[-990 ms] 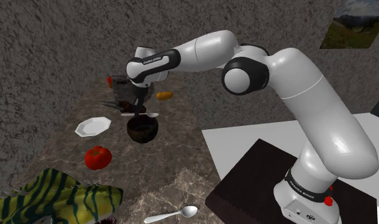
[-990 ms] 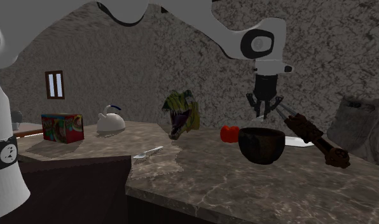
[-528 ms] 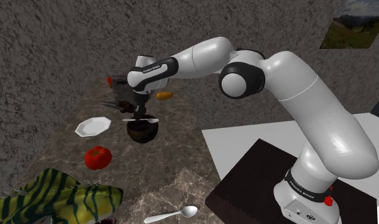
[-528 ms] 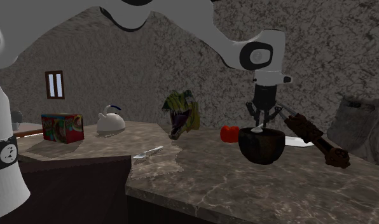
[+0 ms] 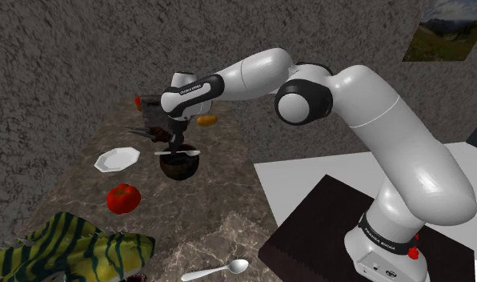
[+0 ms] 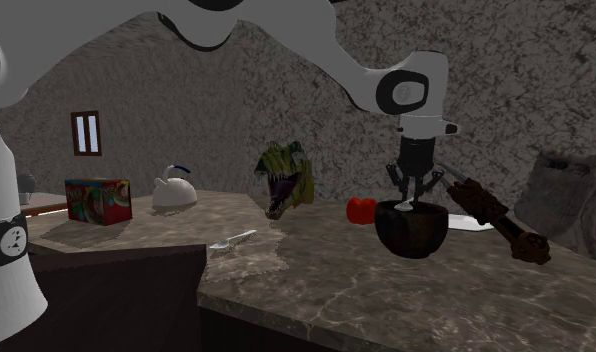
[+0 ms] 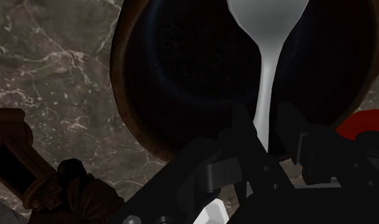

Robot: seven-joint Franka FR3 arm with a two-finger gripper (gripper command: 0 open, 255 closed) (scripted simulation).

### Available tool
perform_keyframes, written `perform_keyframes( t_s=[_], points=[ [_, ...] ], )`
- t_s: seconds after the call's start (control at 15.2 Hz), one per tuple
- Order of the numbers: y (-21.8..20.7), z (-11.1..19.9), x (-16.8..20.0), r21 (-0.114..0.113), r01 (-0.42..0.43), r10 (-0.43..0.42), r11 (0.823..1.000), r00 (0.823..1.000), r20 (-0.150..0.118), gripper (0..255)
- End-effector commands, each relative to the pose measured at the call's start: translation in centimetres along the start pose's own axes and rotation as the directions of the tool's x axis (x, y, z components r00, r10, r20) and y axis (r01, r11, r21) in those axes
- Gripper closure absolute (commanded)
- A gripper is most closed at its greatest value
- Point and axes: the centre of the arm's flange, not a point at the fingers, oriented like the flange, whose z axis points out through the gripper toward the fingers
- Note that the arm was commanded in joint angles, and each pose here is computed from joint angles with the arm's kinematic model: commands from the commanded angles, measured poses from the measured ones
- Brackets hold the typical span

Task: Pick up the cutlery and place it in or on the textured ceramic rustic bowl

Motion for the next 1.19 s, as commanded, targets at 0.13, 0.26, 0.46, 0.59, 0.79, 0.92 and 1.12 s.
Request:
perform_keyframes(
  t_s=[0.13, 0.26, 0.46, 0.59, 0.79, 0.92, 1.12],
  points=[
    [0.0, 0.0, 0.0, 0.000, 0.000, 0.000, 1.000, 1.000, 0.000, 0],
    [0.0, 0.0, 0.0, 0.000, 0.000, 0.000, 1.000, 1.000, 0.000, 0],
    [0.0, -2.6, 0.0, 0.000, 0.000, 0.000, 1.000, 1.000, 0.000, 0],
    [0.0, -5.0, 0.0, 0.000, 0.000, 0.000, 1.000, 1.000, 0.000, 0],
    [0.0, -5.0, 0.0, 0.000, 0.000, 0.000, 1.000, 1.000, 0.000, 0],
    [0.0, -5.0, 0.0, 0.000, 0.000, 0.000, 1.000, 1.000, 0.000, 0],
    [0.0, -5.0, 0.0, 0.000, 0.000, 0.000, 1.000, 1.000, 0.000, 0]
  ],
)
